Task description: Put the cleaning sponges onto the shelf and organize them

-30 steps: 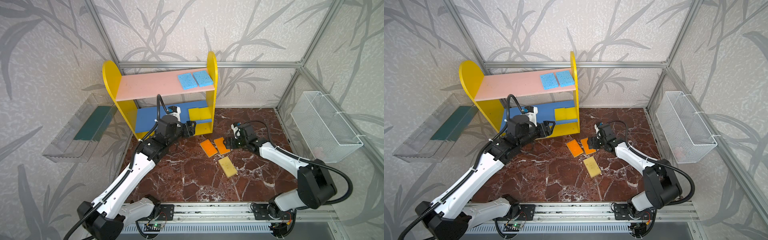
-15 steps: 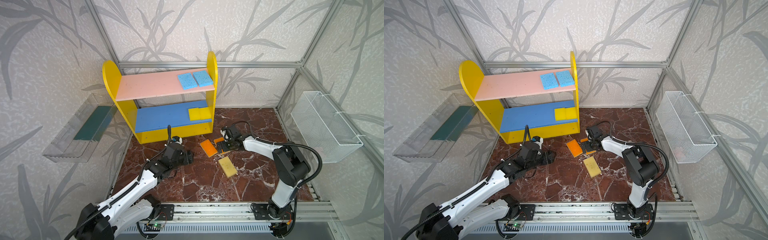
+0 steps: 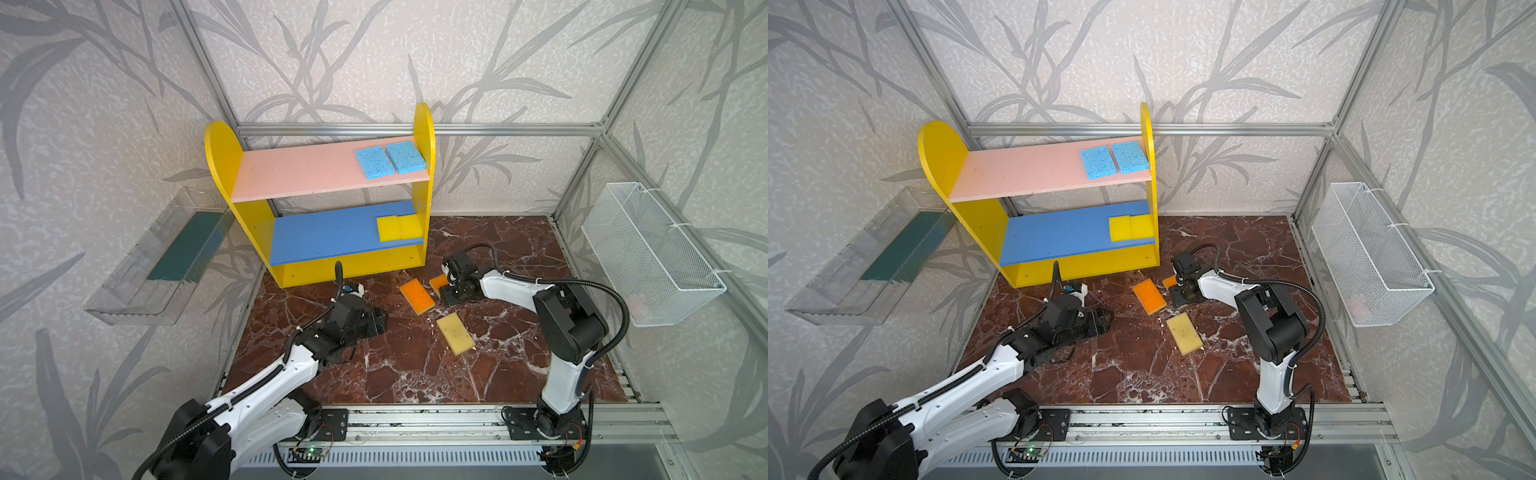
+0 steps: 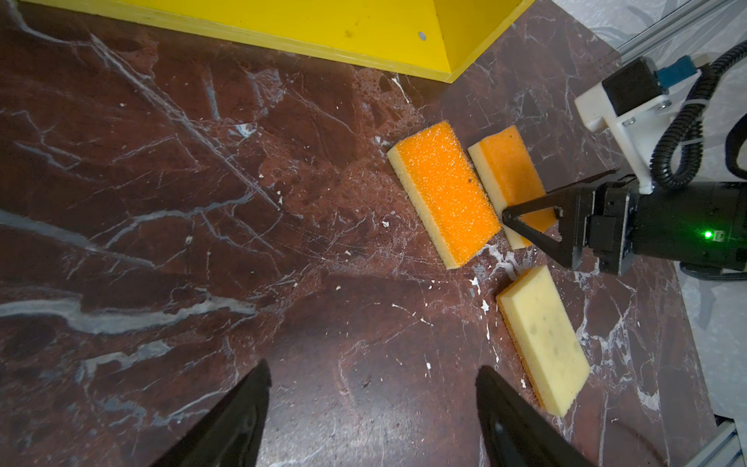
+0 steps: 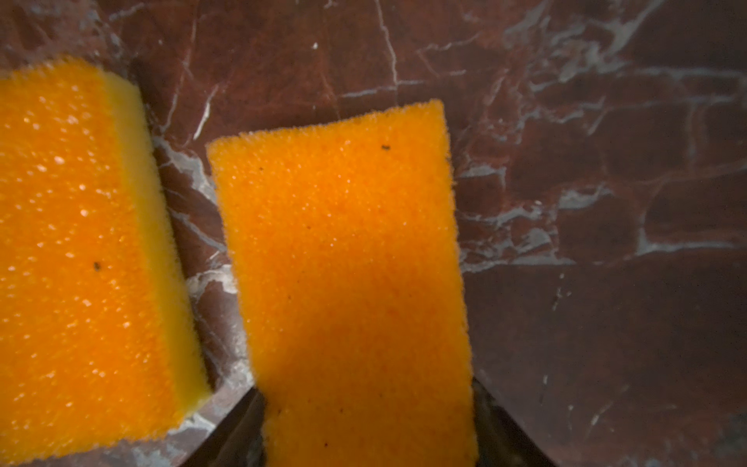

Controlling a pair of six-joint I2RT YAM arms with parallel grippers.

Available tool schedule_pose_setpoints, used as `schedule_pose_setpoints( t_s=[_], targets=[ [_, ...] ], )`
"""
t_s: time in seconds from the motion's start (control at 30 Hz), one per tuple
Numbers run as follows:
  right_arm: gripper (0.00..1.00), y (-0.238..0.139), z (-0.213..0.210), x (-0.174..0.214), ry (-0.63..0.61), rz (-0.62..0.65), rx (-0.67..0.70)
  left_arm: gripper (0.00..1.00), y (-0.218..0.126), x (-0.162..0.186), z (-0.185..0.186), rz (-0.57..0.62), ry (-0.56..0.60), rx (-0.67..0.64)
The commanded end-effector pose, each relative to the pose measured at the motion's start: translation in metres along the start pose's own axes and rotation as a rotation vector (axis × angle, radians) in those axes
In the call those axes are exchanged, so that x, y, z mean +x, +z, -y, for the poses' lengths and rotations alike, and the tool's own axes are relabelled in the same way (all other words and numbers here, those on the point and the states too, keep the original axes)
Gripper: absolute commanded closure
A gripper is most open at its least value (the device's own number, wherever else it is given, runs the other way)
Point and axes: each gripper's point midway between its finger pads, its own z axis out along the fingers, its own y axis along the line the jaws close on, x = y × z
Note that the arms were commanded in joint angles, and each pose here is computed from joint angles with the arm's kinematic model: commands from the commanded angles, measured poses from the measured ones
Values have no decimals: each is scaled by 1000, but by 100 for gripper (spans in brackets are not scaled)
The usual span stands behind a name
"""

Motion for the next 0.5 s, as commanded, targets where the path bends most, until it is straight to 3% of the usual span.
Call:
schedule_pose_setpoints(
  t_s=[0.0, 0.27, 0.47],
  targets=[
    [42, -3, -7, 1, -33, -5, 8, 19, 2, -5, 4, 28, -14, 15],
    [46, -35, -49, -8, -52, 119, -78, 18, 7, 1, -10, 43, -106, 26],
    [46, -58, -75, -34, 78, 248, -196, 18, 8, 8, -22, 51, -128, 9]
  ],
)
